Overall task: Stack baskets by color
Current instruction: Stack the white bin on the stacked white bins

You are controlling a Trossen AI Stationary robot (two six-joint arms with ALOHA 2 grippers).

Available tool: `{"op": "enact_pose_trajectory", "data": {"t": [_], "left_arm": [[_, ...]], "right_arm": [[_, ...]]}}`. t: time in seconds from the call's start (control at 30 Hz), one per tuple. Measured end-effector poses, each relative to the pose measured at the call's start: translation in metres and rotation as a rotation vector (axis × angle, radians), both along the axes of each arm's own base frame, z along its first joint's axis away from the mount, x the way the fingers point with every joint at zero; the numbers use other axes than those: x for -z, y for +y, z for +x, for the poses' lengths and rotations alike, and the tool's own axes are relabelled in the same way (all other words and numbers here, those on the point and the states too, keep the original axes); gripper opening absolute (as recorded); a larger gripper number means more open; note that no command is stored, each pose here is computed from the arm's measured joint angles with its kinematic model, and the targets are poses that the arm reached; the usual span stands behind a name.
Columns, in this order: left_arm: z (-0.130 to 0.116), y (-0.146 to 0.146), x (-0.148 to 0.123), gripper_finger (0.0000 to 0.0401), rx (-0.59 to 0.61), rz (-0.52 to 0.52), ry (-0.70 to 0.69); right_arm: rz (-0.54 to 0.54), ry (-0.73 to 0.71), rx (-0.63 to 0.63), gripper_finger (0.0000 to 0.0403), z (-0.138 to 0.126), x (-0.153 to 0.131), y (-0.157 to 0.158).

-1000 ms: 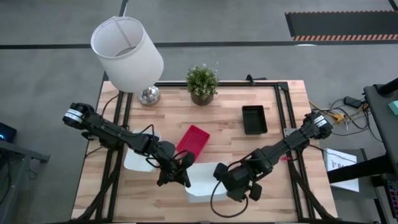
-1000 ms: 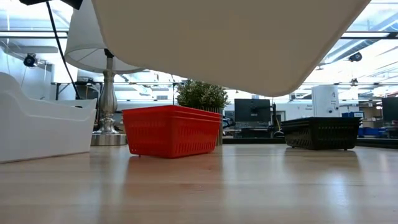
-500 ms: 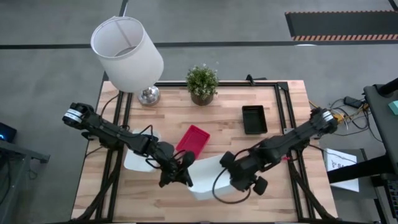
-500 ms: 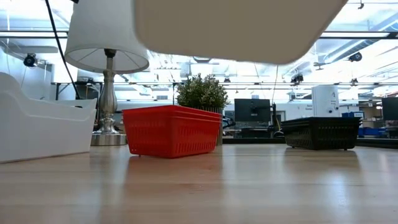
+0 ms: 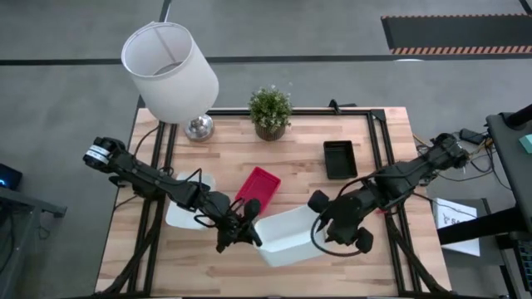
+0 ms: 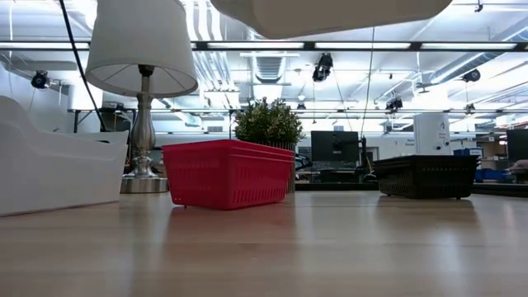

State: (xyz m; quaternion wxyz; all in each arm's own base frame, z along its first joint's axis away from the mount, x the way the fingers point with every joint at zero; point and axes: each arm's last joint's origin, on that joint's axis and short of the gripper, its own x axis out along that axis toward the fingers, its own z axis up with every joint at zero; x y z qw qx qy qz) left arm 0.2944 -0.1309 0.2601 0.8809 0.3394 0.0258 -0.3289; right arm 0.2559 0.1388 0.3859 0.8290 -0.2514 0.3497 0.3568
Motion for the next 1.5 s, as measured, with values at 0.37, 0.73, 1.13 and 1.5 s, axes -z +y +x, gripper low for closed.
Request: {"op": "enact_pose_trajectory", "data": {"t": [0.37, 0.73, 1.13, 1.5], "left_arm": [[0.000, -0.002, -0.002, 0.0000, 0.003, -0.009, -0.031], [-0.001, -0.001, 0.000, 0.0001, -0.002, -0.010, -0.029], [-0.005, 0.002, 0.014, 0.0001, -0.063, -0.064, 0.055], [-0.016, -0.008, 0.004, 0.0001, -0.121, -0.120, 0.061]], "right_arm": [[-0.004, 0.132, 0.157, 0.0158, 0.028, 0.031, 0.008], [-0.041, 0.207, 0.208, 0.0250, 0.057, 0.064, 0.010], [0.006, 0.166, 0.235, 0.0280, 0.070, 0.061, -0.008], [0.057, 0.097, 0.173, 0.0248, 0.047, 0.030, -0.023]]}}
